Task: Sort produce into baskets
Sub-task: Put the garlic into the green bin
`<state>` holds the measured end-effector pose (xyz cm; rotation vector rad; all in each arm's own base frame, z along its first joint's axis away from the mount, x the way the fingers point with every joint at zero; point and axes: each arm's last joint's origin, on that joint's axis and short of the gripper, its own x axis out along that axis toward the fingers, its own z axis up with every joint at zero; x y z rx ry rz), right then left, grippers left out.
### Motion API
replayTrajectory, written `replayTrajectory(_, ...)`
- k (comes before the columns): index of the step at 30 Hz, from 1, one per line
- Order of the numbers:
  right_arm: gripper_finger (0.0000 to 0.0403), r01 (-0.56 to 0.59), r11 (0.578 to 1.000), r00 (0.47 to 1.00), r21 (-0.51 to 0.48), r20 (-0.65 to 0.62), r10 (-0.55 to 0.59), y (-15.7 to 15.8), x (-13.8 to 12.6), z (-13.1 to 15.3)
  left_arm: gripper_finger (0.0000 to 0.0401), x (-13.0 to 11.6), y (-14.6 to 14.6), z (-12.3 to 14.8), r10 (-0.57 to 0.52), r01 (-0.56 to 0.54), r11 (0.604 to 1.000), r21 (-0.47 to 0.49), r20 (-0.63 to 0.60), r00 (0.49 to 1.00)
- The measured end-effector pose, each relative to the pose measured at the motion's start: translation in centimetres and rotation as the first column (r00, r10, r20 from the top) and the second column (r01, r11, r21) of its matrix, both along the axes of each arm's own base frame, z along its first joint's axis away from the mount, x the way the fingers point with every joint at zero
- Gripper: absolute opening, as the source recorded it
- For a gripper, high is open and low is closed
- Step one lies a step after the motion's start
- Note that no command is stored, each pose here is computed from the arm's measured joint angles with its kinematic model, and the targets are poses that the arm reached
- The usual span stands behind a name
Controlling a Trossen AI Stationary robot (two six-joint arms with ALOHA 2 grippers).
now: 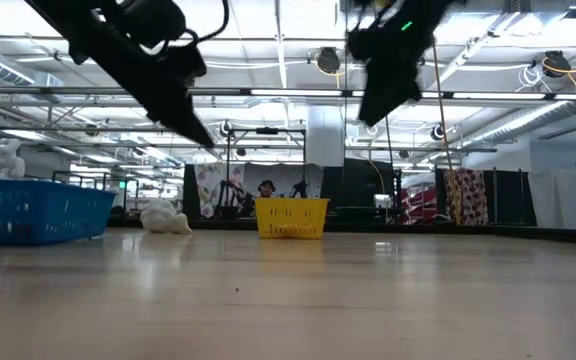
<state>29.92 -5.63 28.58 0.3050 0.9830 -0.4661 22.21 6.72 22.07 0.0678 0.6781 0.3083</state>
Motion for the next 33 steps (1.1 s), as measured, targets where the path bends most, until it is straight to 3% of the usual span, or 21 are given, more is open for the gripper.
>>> replayTrajectory(5, 0.0134, -0.114, 0.992, 0.976, -0.057, 0.180, 0.122, 5.1, -4.0, -0.3, 0.0176, -0.5, 1.0, 0.9, 0.059, -0.066, 0.996, -0.057, -0.119, 0.991)
replayTrajectory(11, 0.0134, -0.255, 0.946, 0.840, -0.198, 0.440, 0.318, 7.4, -7.2, -2.5, 0.0176, 1.0, 4.8, 4.5, 0.031, -0.066, 0.987, -0.150, -0.223, 0.974)
replayTrajectory(13, 0.0134, -0.259, 0.939, 0.811, -0.226, 0.477, 0.338, 7.3, -8.0, -3.0, 0.0176, 1.6, 6.0, 4.1, -0.001, -0.061, 0.982, -0.180, -0.324, 0.946)
replayTrajectory(16, 0.0134, -0.265, 0.933, 0.808, -0.243, 0.472, 0.352, 7.2, -9.0, -3.9, 0.0176, 2.7, 7.0, 2.6, -0.078, -0.010, 0.985, -0.172, -0.498, 0.864)
replayTrajectory(18, 0.0134, -0.277, 0.923, 0.806, -0.267, 0.458, 0.374, 7.1, -9.5, -4.2, 0.0182, 3.4, 7.4, 2.0, -0.048, -0.031, 0.992, -0.121, -0.597, 0.801)
replayTrajectory(21, 0.0134, -0.299, 0.895, 0.793, -0.331, 0.435, 0.426, 6.9, -10.1, -3.8, 0.0204, 4.7, 7.8, 1.5, -0.003, -0.033, 0.999, -0.041, -0.661, 0.751)
replayTrajectory(25, 0.0134, -0.297, 0.865, 0.781, -0.403, 0.419, 0.463, 6.2, -10.9, -3.0, 0.0247, 6.3, 7.4, 1.7, -0.023, 0.002, 0.999, -0.034, -0.656, 0.754)
replayTrajectory(29, 0.0134, -0.306, 0.877, 0.819, -0.371, 0.368, 0.441, 5.9, -11.9, -3.4, 0.0288, 6.9, 7.2, 0.6, -0.057, 0.020, 0.998, -0.061, -0.684, 0.728)
replayTrajectory(33, 0.0135, -0.316, 0.880, 0.838, -0.354, 0.330, 0.434, 5.8, -12.1, -3.7, 0.0303, 7.4, 7.5, -1.4, -0.097, 0.032, 0.994, -0.103, -0.734, 0.672)
